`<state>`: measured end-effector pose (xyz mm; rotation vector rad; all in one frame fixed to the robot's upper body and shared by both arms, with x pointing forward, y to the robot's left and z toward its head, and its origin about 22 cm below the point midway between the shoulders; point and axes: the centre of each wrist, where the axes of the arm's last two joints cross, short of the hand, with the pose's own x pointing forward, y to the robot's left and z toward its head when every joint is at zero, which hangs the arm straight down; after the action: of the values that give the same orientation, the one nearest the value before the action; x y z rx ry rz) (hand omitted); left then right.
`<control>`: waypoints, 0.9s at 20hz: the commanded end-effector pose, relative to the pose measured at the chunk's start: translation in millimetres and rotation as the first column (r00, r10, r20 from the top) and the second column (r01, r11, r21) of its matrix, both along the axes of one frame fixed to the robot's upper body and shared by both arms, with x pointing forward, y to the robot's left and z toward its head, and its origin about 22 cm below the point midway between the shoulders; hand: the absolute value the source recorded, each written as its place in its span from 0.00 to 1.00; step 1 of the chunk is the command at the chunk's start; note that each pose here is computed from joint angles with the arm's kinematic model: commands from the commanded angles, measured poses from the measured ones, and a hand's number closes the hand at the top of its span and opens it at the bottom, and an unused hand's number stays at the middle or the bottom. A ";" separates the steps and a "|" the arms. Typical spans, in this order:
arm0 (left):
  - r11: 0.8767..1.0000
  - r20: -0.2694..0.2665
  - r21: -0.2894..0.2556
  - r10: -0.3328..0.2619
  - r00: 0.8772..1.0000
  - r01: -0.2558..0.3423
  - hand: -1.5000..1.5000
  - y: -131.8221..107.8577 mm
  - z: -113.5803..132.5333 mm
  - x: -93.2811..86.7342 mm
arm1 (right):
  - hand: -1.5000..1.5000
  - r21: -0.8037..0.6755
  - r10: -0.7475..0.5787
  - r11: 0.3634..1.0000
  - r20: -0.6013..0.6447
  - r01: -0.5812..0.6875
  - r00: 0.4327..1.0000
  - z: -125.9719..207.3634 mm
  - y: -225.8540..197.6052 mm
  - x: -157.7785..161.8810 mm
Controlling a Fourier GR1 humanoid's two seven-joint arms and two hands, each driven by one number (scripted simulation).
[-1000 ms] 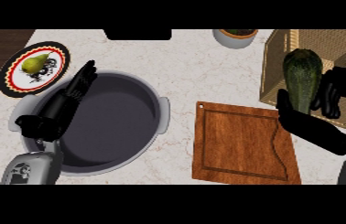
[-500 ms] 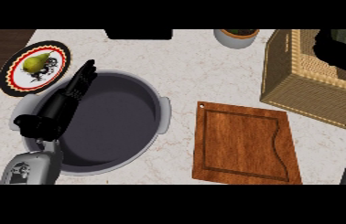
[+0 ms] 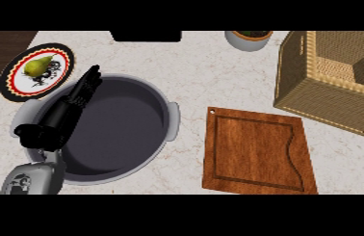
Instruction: Pick the squash from the cutting board and place it in the basket
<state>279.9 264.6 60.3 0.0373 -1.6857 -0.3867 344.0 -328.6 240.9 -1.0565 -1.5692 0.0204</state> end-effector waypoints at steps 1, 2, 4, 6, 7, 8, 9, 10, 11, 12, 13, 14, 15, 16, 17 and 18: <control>1.000 0.009 0.006 0.008 1.000 -0.008 0.50 9.8 9.4 8.2 | 1.00 0.010 -0.010 1.000 -0.025 0.010 1.000 -25.3 -47.9 11.7; 1.000 -0.007 0.013 0.001 1.000 -0.001 0.50 5.5 3.1 6.0 | 1.00 -0.006 -0.004 1.000 -0.044 0.003 0.999 -33.1 -32.4 18.0; 1.000 -0.014 0.009 0.007 1.000 -0.007 0.50 0.5 -5.1 9.8 | 1.00 0.007 -0.009 1.000 -0.026 0.009 1.000 -45.2 -47.6 21.5; 1.000 -0.002 -0.015 -0.023 1.000 0.023 0.50 -3.8 -15.2 4.8 | 1.00 -0.021 -0.021 1.000 -0.011 0.021 1.000 -56.2 -55.8 21.1; 1.000 0.007 -0.022 0.004 1.000 -0.004 0.50 9.7 -0.2 -6.5 | 1.00 -0.036 -0.037 0.999 -0.004 0.037 0.999 -62.1 -63.9 18.6; 1.000 0.024 -0.001 0.012 1.000 -0.012 0.50 17.2 6.2 1.5 | 1.00 -0.024 -0.043 0.999 0.014 0.044 0.999 -64.3 -76.8 16.3; 1.000 -0.002 -0.011 0.000 1.000 0.000 0.50 2.9 -1.9 1.9 | 1.00 -0.022 -0.053 0.998 0.020 0.054 0.998 -77.5 -71.1 20.2; 1.000 0.013 0.010 -0.007 1.000 0.007 0.50 -10.9 9.3 13.6 | 1.00 -0.062 -0.029 0.998 0.030 0.031 0.999 -75.0 -70.4 25.2; 1.000 0.001 0.000 -0.007 1.000 0.007 0.50 0.9 10.4 0.4 | 1.00 -0.084 -0.055 0.995 0.035 0.058 0.998 -74.9 -88.6 24.1; 1.000 0.003 -0.002 -0.016 1.000 0.016 0.50 5.9 3.2 1.2 | 1.00 -0.097 -0.062 0.993 0.053 0.066 0.997 -86.6 -78.9 28.8; 1.000 0.007 -0.011 -0.015 1.000 0.015 0.50 6.8 -2.8 3.8 | 1.00 -0.103 -0.052 0.993 0.036 0.055 0.998 -91.5 -82.6 32.9; 1.000 0.018 0.006 -0.007 1.000 0.007 0.50 -13.8 -4.9 14.1 | 1.00 -0.092 -0.063 0.993 0.055 0.068 0.996 -83.3 -96.0 32.5; 1.000 0.025 0.011 -0.003 1.000 0.002 0.50 -4.3 5.4 7.6 | 1.00 -0.106 -0.090 0.990 0.073 0.097 0.993 -103.5 -102.7 30.7; 1.000 0.002 0.000 0.001 1.000 -0.001 0.50 -0.5 -7.6 2.4 | 1.00 -0.063 -0.130 0.988 0.121 0.138 0.984 -101.7 -88.3 27.8; 1.000 0.008 -0.015 0.001 1.000 -0.001 0.50 13.0 -1.7 4.4 | 1.00 -0.003 -0.149 0.989 0.157 0.151 0.976 -98.7 -97.2 33.4; 1.000 -0.004 -0.011 -0.008 1.000 0.008 0.50 1.7 7.9 18.3 | 1.00 0.062 -0.154 0.987 0.172 0.145 0.973 -105.1 -99.9 27.2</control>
<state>288.0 266.7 61.3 0.0320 -1.6929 -0.3862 373.5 -419.1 148.9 -1.1803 -1.6097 -0.0753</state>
